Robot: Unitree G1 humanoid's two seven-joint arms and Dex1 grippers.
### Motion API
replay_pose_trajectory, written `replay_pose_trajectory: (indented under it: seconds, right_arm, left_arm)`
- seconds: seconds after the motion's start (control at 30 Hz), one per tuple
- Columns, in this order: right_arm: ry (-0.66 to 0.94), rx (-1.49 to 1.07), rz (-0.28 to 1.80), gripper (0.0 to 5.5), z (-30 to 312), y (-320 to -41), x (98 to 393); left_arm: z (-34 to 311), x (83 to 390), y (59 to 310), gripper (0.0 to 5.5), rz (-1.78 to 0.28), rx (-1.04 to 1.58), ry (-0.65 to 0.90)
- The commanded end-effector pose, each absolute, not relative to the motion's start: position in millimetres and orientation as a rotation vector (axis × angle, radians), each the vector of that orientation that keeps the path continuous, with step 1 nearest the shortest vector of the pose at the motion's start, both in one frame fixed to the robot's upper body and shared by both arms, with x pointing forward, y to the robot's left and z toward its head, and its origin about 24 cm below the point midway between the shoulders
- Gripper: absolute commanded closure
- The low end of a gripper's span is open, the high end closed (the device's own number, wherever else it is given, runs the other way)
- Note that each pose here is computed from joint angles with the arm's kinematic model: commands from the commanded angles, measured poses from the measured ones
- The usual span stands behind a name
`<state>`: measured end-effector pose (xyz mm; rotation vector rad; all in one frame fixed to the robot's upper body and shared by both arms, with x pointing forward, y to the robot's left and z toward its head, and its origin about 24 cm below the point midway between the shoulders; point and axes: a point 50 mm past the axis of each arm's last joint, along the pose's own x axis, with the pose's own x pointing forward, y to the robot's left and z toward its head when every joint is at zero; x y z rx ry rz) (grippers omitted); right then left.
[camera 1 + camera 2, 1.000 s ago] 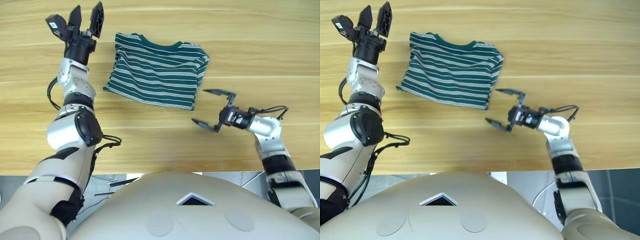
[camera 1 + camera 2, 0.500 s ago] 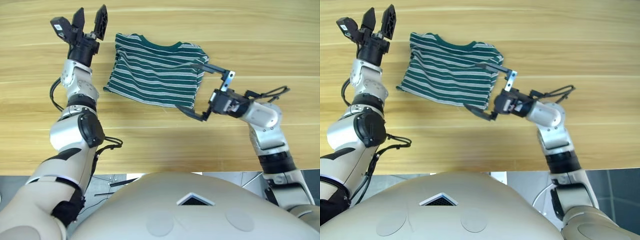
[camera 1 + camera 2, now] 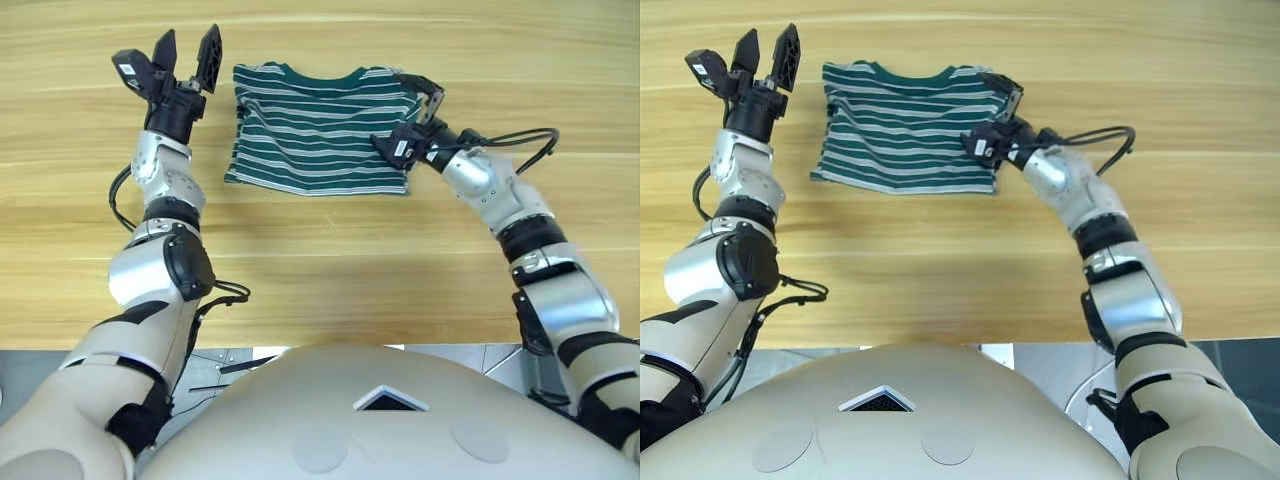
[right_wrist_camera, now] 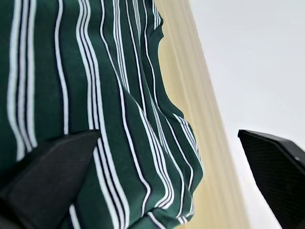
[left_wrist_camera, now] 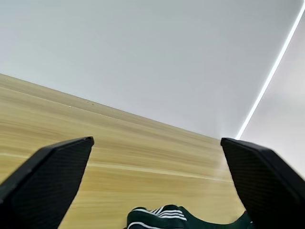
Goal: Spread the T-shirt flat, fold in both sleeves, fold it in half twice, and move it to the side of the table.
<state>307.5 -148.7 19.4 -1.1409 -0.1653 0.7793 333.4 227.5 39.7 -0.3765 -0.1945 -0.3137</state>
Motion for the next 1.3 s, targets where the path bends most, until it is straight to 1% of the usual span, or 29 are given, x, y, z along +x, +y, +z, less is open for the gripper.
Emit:
replay_pose_trajectory:
  seconds: [0.03, 0.07, 0.13, 0.2, 0.23, 0.3, 0.33, 0.47, 0.6, 0.73, 0.8, 0.87, 1.0, 1.03, 1.13, 1.2, 1.3]
  right_arm:
    - [-0.004, -1.079, 1.14, 0.1, -17.8, -157.1, 246.5]
    - [-0.028, -1.03, 1.226, 0.1, -12.8, -153.4, 231.5]
    - [-0.113, -0.907, 1.367, 0.1, 8.1, -141.7, 204.3]
    - [-0.207, -0.81, 1.419, 0.1, 32.6, -132.2, 190.5]
    - [-0.27, -0.751, 1.385, 0.1, 48.1, -127.0, 192.3]
    - [-0.336, -0.705, 1.294, 0.1, 67.4, -123.1, 202.6]
    - [-0.349, -0.7, 1.262, 0.1, 72.0, -122.9, 206.8]
    - [-0.386, -0.671, 1.242, 0.1, 85.2, -119.6, 209.2]
    - [-0.341, -0.81, 1.235, 0.1, 71.1, -108.8, 226.0]
    - [-0.286, -0.834, 1.368, 0.1, 46.9, -86.4, 220.7]
    - [-0.237, -0.86, 1.405, 0.1, 32.6, -80.5, 222.9]
    - [-0.179, -0.894, 1.424, 0.1, 16.6, -78.8, 224.9]
    - [-0.078, -0.915, 1.449, 0.1, -7.0, -85.0, 226.3]
    - [-0.07, -0.903, 1.437, 0.1, -9.4, -86.1, 228.7]
    - [-0.063, -0.839, 1.25, 0.1, -11.5, -88.9, 252.0]
    - [-0.057, -0.853, 1.063, 0.1, -15.3, -93.4, 269.0]
    - [-0.039, -0.796, 0.713, 0.1, -19.0, -105.9, 289.4]
  left_arm:
    - [40.2, 334.4, 224.4, 0.54, -0.324, -0.359, -0.188]
    - [39.9, 334.4, 224.1, 0.54, -0.324, -0.36, -0.187]
    - [38.9, 334.1, 223.8, 0.54, -0.322, -0.36, -0.182]
    - [38.1, 333.6, 224.2, 0.54, -0.32, -0.359, -0.178]
    - [37.8, 333.3, 224.5, 0.54, -0.32, -0.359, -0.178]
    - [37.2, 332.9, 225.0, 0.54, -0.319, -0.359, -0.175]
    - [36.5, 332.6, 224.9, 0.54, -0.319, -0.359, -0.172]
    - [35.3, 332.1, 224.9, 0.54, -0.318, -0.36, -0.166]
    - [37.1, 330.7, 229.1, 0.54, -0.312, -0.364, -0.187]
    - [37.4, 330.3, 230.1, 0.54, -0.312, -0.366, -0.192]
    - [36.9, 329.5, 231.2, 0.54, -0.308, -0.366, -0.192]
    - [36.1, 329.0, 231.2, 0.54, -0.305, -0.368, -0.192]
    - [34.4, 328.3, 229.8, 0.54, -0.309, -0.367, -0.185]
    - [34.2, 328.0, 230.0, 0.54, -0.308, -0.367, -0.186]
    - [34.0, 327.7, 229.5, 0.54, -0.307, -0.368, -0.188]
    - [33.6, 327.8, 227.9, 0.54, -0.311, -0.368, -0.188]
    - [33.0, 326.9, 227.8, 0.54, -0.314, -0.366, -0.189]
